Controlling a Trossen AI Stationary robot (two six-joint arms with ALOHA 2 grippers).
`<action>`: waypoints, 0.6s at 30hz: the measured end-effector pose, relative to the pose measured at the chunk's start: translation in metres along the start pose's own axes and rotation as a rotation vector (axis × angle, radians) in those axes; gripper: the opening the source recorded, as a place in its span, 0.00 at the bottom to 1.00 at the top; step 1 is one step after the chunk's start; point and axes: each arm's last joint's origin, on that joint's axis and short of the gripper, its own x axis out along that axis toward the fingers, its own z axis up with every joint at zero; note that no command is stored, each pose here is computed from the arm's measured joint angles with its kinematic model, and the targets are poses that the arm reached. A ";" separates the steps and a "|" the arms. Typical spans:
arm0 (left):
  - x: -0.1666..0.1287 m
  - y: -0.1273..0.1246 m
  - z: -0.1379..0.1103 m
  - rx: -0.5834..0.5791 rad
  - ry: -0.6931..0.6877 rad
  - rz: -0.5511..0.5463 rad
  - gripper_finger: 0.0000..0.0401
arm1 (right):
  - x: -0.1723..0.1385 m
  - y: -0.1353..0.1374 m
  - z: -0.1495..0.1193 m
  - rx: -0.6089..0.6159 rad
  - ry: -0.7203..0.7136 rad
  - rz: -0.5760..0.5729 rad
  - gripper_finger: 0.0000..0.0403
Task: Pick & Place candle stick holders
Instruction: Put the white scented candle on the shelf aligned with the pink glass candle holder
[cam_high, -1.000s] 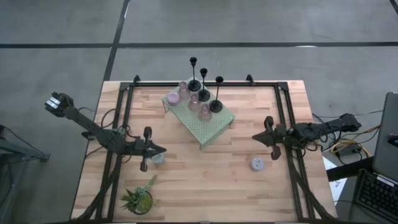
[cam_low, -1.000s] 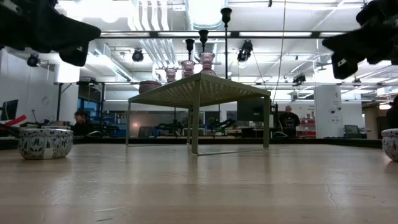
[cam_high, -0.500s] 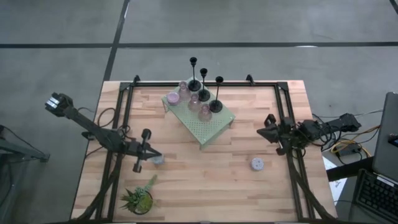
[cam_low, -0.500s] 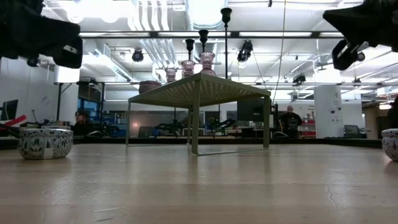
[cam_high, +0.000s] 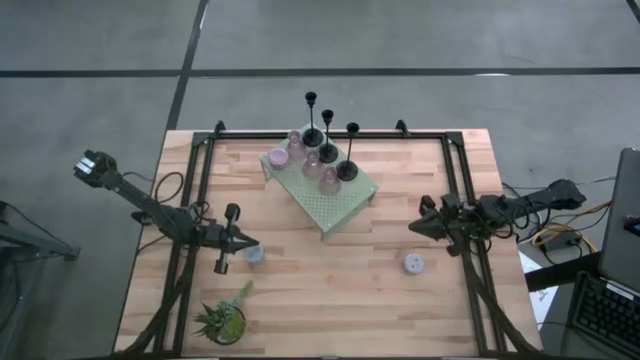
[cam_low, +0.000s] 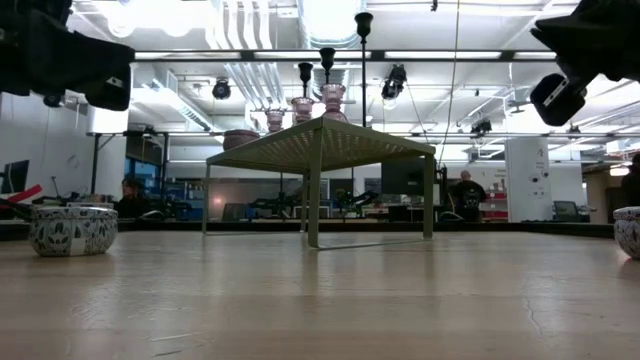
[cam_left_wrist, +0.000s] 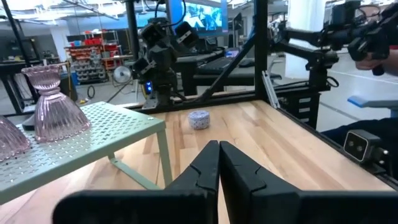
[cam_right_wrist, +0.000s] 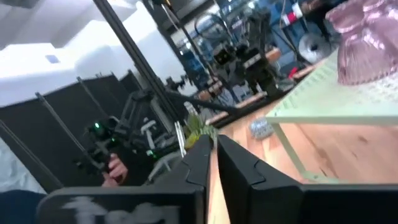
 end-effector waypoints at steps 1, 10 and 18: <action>0.000 0.000 0.000 0.000 0.001 0.000 0.04 | 0.002 0.001 0.000 0.000 0.015 -0.007 0.08; 0.000 0.000 0.000 -0.004 0.001 -0.001 0.04 | 0.028 0.018 0.019 -0.025 0.256 -0.131 0.35; 0.000 0.000 -0.001 -0.002 0.008 -0.003 0.03 | 0.052 0.040 0.042 -0.074 0.584 -0.328 0.58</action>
